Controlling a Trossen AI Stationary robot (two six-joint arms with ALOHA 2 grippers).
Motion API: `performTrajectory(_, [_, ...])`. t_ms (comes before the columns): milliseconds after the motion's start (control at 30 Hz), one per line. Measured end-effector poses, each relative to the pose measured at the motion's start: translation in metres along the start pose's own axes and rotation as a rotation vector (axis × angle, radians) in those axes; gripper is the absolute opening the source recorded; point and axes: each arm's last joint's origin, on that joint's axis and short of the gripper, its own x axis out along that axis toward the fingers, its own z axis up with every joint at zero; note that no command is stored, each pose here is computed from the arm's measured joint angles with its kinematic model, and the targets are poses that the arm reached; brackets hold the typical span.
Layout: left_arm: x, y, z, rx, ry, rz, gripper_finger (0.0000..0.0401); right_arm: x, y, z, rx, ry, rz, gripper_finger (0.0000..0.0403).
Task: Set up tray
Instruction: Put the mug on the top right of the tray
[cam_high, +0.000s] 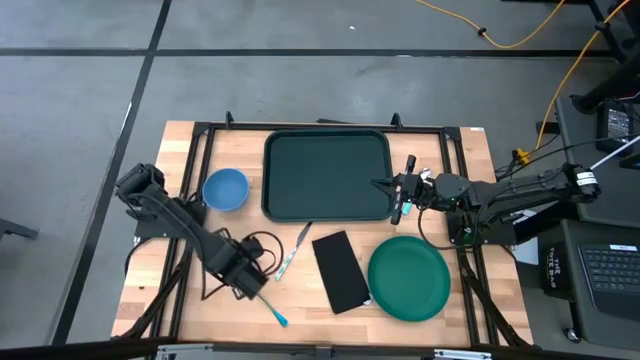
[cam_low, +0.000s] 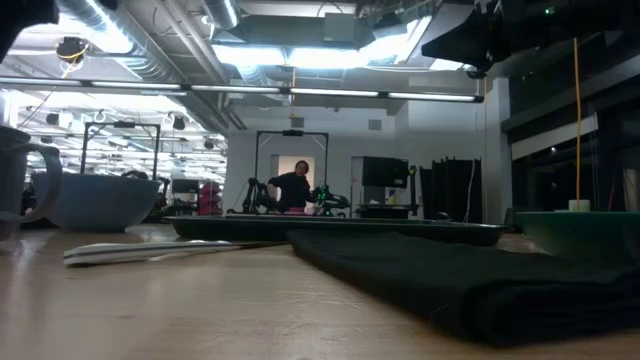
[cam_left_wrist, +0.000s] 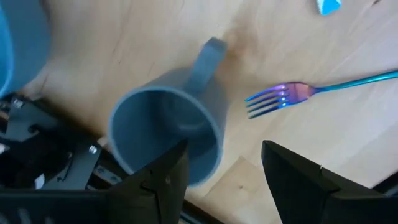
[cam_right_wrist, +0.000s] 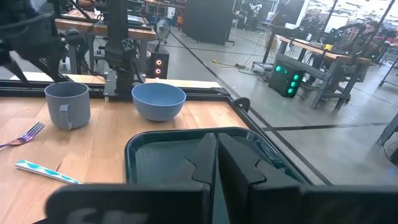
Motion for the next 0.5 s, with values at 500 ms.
performTrajectory(500, [0.019,-0.006,0.003,0.020,-0.006,0.077,0.0194,0.000,0.000,0.000,0.007,0.000,0.000,0.0023])
